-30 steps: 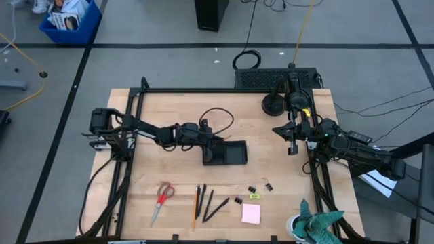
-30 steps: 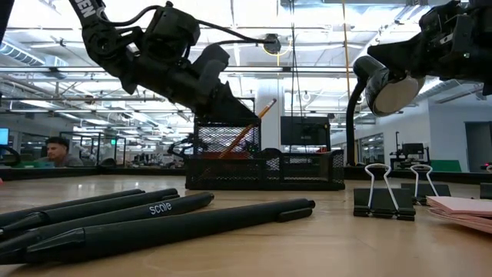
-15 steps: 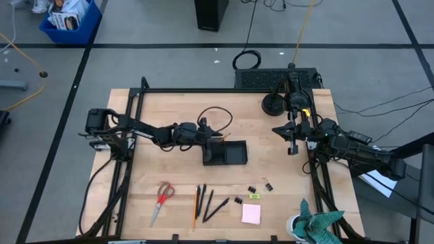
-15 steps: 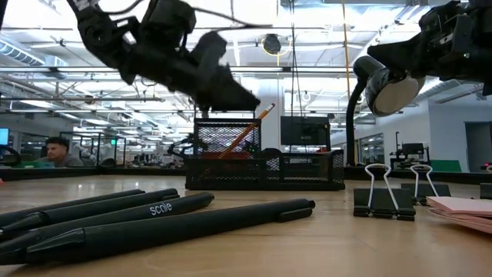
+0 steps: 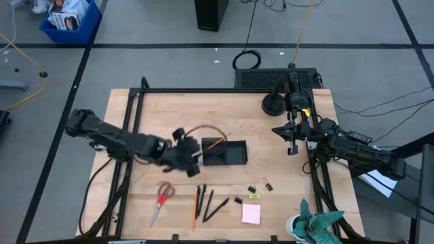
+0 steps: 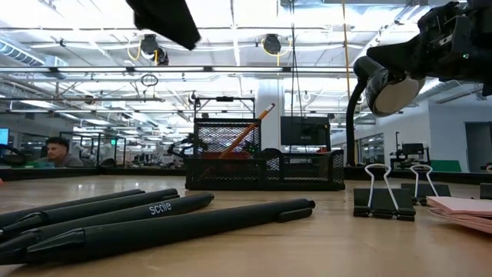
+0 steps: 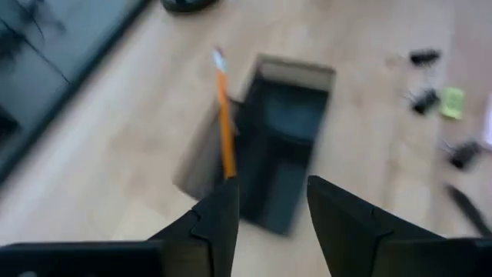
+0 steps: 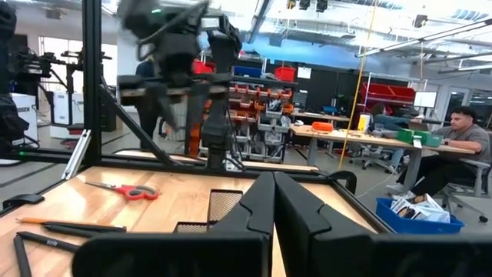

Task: Pick and place office supplies into organizer
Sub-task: Put the pencil into the top left section of the desk organizer

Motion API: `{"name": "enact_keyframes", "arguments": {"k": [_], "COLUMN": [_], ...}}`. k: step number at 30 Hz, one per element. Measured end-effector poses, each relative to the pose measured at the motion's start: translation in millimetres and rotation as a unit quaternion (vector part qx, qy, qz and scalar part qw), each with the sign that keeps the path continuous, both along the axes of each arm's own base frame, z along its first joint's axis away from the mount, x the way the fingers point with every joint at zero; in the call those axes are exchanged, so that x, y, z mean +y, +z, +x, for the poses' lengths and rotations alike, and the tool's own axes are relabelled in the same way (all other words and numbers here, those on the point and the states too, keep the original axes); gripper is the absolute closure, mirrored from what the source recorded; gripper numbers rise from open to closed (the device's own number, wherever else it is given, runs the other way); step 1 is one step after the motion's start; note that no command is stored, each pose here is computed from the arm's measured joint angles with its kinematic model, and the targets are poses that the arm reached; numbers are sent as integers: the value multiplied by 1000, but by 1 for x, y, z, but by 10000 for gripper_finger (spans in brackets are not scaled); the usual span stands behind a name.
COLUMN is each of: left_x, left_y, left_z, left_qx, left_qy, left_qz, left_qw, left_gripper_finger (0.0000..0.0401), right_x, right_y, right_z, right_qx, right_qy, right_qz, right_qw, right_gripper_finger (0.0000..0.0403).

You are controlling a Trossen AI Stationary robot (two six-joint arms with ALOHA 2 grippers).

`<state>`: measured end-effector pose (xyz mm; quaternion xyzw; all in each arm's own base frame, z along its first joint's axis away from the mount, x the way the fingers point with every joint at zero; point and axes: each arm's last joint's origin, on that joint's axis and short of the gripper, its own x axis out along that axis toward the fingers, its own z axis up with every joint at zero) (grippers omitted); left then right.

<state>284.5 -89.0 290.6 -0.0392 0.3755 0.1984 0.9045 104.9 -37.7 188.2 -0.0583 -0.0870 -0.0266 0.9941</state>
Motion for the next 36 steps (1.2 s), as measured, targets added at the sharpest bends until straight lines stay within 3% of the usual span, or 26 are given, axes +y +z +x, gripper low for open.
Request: {"name": "enact_keyframes", "arguments": {"k": [4, 11, 18, 28, 36], "left_x": [-28, -64, -106, -154, -180], "left_y": [-7, -57, -109, -113, -114], "left_z": [-1, 10, 27, 13, 11], "left_qx": [-2, 48, 100, 83, 32], "left_qy": [26, 120, 102, 126, 79], "left_qz": [-80, -201, -303, -421, -450], "left_qw": [996, 971, 942, 894, 889], "left_gripper_finger": [242, 242, 242, 242, 243], "right_x": [0, 0, 0, 0, 0], "right_y": [-1, -1, -1, -2, 0], "right_z": [0, 1, 1, 1, 1], "right_qx": [3, 7, 7, 7, -2], "right_qy": [0, 0, 0, 1, 0], "right_qz": [1, 3, 4, 4, -3], "right_qw": [1000, 1000, 1000, 1000, 1000], "right_gripper_finger": [403, 403, 403, 403, 403]}}
